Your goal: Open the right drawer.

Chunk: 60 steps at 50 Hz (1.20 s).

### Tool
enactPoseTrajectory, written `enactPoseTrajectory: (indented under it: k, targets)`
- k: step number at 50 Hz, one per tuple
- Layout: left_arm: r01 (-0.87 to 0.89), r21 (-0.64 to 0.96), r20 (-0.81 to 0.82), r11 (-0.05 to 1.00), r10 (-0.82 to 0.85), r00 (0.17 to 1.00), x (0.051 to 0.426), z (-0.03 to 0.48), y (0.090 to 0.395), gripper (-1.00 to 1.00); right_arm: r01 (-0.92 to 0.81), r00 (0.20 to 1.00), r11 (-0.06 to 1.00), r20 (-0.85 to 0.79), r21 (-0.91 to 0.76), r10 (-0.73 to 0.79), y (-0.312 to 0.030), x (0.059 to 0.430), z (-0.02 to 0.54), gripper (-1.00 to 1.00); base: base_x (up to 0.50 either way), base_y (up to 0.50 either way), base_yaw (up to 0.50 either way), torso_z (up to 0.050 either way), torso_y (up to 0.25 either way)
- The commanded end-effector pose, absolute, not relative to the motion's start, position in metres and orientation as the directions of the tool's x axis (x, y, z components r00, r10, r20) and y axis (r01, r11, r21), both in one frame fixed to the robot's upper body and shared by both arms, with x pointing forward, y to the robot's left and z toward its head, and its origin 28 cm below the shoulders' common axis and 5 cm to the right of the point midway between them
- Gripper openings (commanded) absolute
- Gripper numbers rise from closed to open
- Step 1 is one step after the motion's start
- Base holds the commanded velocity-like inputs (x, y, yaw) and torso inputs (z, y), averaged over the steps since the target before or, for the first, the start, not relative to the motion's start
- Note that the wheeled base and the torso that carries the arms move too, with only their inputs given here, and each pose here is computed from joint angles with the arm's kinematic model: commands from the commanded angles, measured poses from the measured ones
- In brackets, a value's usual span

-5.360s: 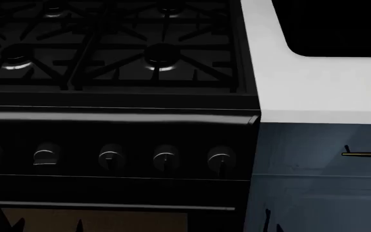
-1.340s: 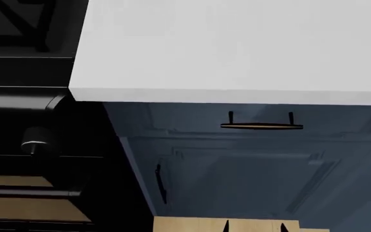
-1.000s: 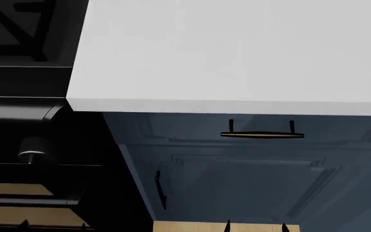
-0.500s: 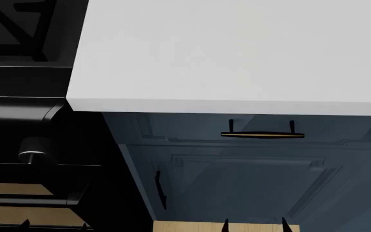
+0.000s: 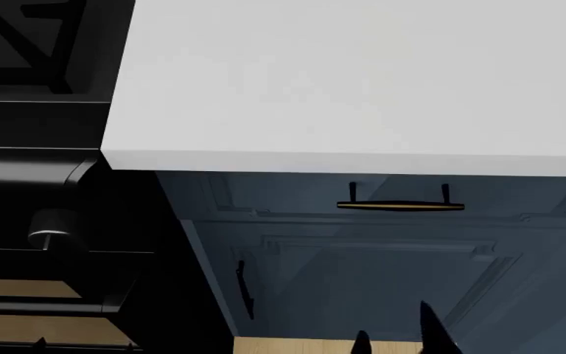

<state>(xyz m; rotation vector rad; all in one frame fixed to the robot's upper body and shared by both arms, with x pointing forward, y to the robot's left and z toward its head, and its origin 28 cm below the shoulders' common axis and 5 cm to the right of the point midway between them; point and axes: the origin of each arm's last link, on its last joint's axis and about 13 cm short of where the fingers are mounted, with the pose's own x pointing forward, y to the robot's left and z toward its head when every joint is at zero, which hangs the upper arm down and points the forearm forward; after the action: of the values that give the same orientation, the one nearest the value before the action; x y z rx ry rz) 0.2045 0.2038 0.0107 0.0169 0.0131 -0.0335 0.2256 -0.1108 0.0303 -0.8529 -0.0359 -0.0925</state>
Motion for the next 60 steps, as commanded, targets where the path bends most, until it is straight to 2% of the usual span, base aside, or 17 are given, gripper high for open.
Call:
enactPoseTrajectory:
  k: [1, 5, 7, 9, 27, 28, 31, 33, 39, 44, 60]
  targets:
    - [0.03, 0.013, -0.012, 0.999, -0.03, 0.999, 0.205, 0.011, 0.204, 1.0, 0.129, 0.99, 0.452, 0.092, -0.882, -0.104, -0.119, 0.231, 0.037, 1.0, 0.0, 0.0, 0.0, 0.0, 0.0]
    - [0.033, 0.012, -0.016, 0.999, -0.033, 0.999, 0.205, 0.01, 0.203, 1.0, 0.11, 0.992, 0.274, 0.087, -0.955, -0.093, -0.119, 0.232, 0.042, 1.0, 0.0, 0.0, 0.0, 0.0, 0.0]
    - [0.035, 0.008, -0.016, 0.999, -0.035, 0.999, 0.206, 0.01, 0.203, 1.0, 0.091, 0.993, 0.274, 0.068, -0.957, -0.094, -0.118, 0.233, 0.036, 1.0, 0.0, 0.0, 0.0, 0.0, 0.0]
    - [0.038, -0.007, -0.014, 0.999, -0.038, 0.999, 0.205, 0.012, 0.203, 1.0, 0.085, 0.992, 0.213, 0.063, -0.973, -0.11, -0.116, 0.236, 0.032, 1.0, 0.0, 0.0, 0.0, 0.0, 0.0]
    - [0.038, -0.007, -0.014, 0.999, -0.038, 0.999, 0.205, 0.012, 0.203, 1.0, 0.085, 0.992, 0.213, 0.063, -0.973, -0.11, -0.116, 0.236, 0.032, 1.0, 0.0, 0.0, 0.0, 0.0, 0.0]
    - [0.037, -0.007, -0.015, 0.999, -0.037, 0.999, 0.206, 0.011, 0.203, 1.0, 0.078, 0.992, 0.171, 0.06, -0.982, -0.111, -0.115, 0.237, 0.028, 1.0, 0.0, 0.0, 0.0, 0.0, 0.0]
    - [0.038, -0.009, -0.016, 0.999, -0.038, 0.999, 0.206, 0.012, 0.203, 1.0, 0.112, 0.993, 0.136, 0.105, -0.984, -0.061, -0.112, 0.238, 0.034, 1.0, 0.0, 0.0, 0.0, 0.0, 0.0]
    - [0.038, -0.003, -0.016, 0.999, -0.038, 0.999, 0.205, 0.012, 0.203, 1.0, 0.165, 0.985, 0.026, 0.163, -0.986, -0.057, -0.113, 0.24, 0.035, 1.0, 0.0, 0.0, 0.0, 0.0, 0.0]
    - [0.036, 0.006, -0.019, 0.999, -0.036, 0.999, 0.205, 0.011, 0.203, 1.0, 0.198, 0.979, 0.007, 0.198, -0.98, -0.047, -0.113, 0.244, 0.029, 1.0, 0.0, 0.0, 0.0, 0.0, 0.0]
    - [0.037, 0.009, -0.02, 0.999, -0.037, 0.999, 0.205, 0.011, 0.202, 1.0, 0.217, 0.974, -0.062, 0.221, -0.974, -0.058, -0.114, 0.248, 0.039, 1.0, 0.0, 0.0, 0.0, 0.0, 0.0]
    - [0.034, 0.02, -0.021, 0.999, -0.034, 0.999, 0.205, 0.01, 0.202, 1.0, 0.247, 0.963, -0.109, 0.257, -0.963, -0.086, -0.118, 0.268, 0.046, 1.0, 0.0, 0.0, 0.0, 0.0, 0.0]
